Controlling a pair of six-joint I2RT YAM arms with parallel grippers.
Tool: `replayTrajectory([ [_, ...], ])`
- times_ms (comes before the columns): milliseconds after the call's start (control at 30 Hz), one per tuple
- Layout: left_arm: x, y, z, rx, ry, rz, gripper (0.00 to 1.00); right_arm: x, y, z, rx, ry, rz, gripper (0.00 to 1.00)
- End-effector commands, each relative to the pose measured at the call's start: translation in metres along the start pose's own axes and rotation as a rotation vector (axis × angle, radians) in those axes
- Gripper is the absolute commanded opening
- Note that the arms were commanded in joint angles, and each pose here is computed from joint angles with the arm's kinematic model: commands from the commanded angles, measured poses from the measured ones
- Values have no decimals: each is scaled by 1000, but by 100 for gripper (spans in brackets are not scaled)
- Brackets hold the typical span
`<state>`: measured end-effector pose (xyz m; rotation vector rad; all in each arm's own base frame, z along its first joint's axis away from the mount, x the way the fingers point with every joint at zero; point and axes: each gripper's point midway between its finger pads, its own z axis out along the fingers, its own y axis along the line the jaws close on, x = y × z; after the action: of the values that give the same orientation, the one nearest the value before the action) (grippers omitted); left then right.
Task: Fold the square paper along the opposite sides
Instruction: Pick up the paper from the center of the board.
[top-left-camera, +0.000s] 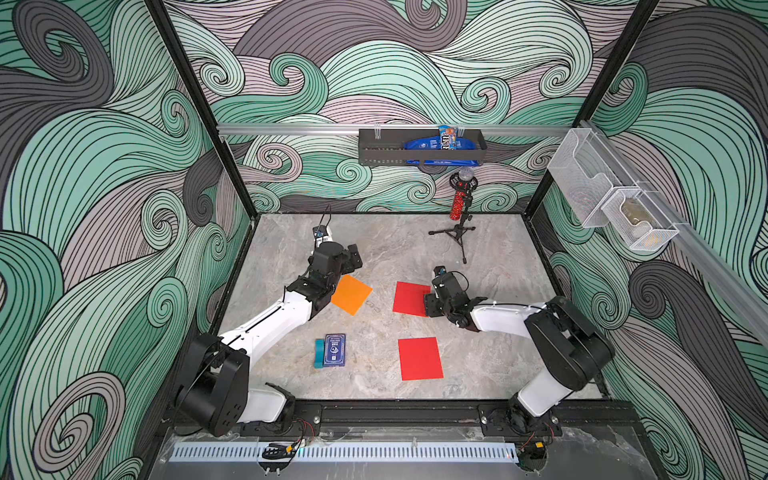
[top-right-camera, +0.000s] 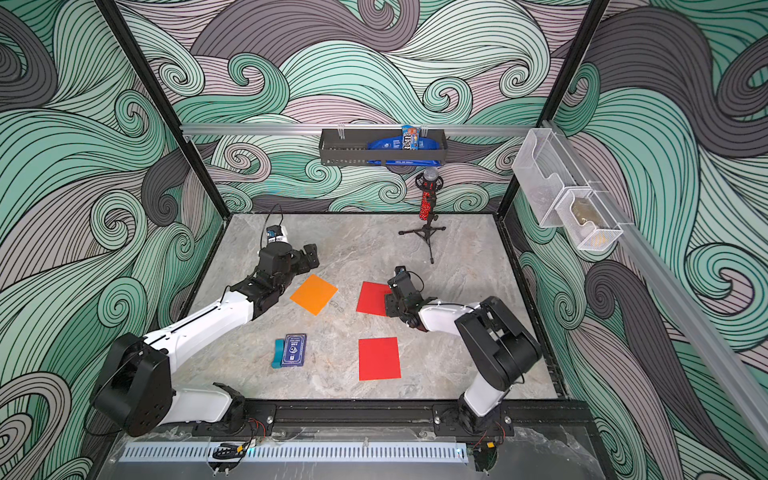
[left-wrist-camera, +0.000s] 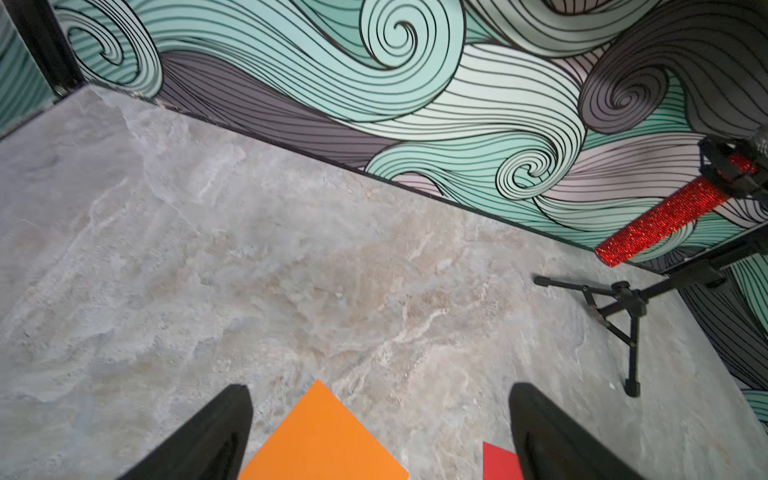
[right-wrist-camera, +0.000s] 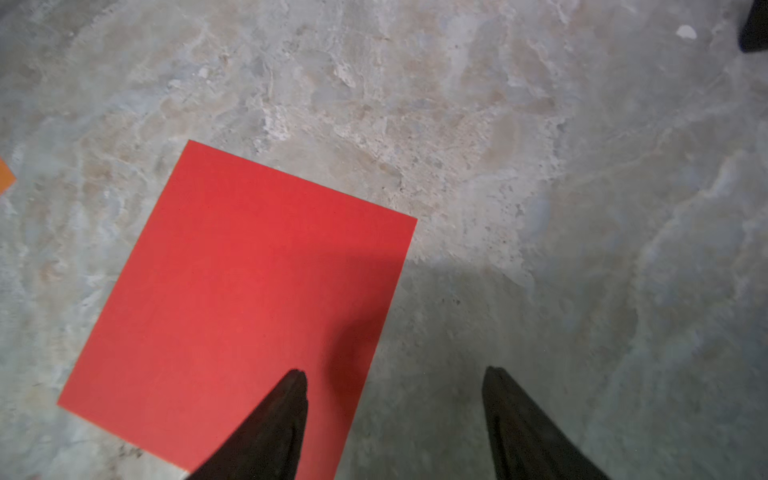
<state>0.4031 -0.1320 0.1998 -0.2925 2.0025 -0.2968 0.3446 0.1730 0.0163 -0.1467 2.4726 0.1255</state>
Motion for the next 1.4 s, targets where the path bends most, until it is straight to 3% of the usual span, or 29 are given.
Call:
replayTrajectory([
  [0, 26, -9, 0, 52, 98, -30, 99, -25, 15, 7, -32, -58, -5, 65],
  [267, 57, -16, 20, 21, 247, 29, 99, -29, 28, 28, -37, -50, -33, 65],
  [467, 71, -22, 27, 12, 354, 64, 98, -14, 31, 44, -45, -15, -226, 62],
  [767, 89, -35, 30, 80, 435, 78, 95, -26, 48, 45, -124, -58, -368, 67],
  [900, 94, -47, 27, 138, 458, 79, 94, -36, 49, 40, -114, -83, -363, 70],
  [1100, 109, -68, 22, 221, 522, 75, 84, -71, 49, -4, -118, -158, -276, 77],
  [1267, 134, -68, 14, 219, 591, 61, 75, -68, 44, -32, -142, -137, -197, 61],
  [1367, 151, -65, 11, 218, 634, 46, 73, -56, 48, -40, -207, -93, -156, 59],
])
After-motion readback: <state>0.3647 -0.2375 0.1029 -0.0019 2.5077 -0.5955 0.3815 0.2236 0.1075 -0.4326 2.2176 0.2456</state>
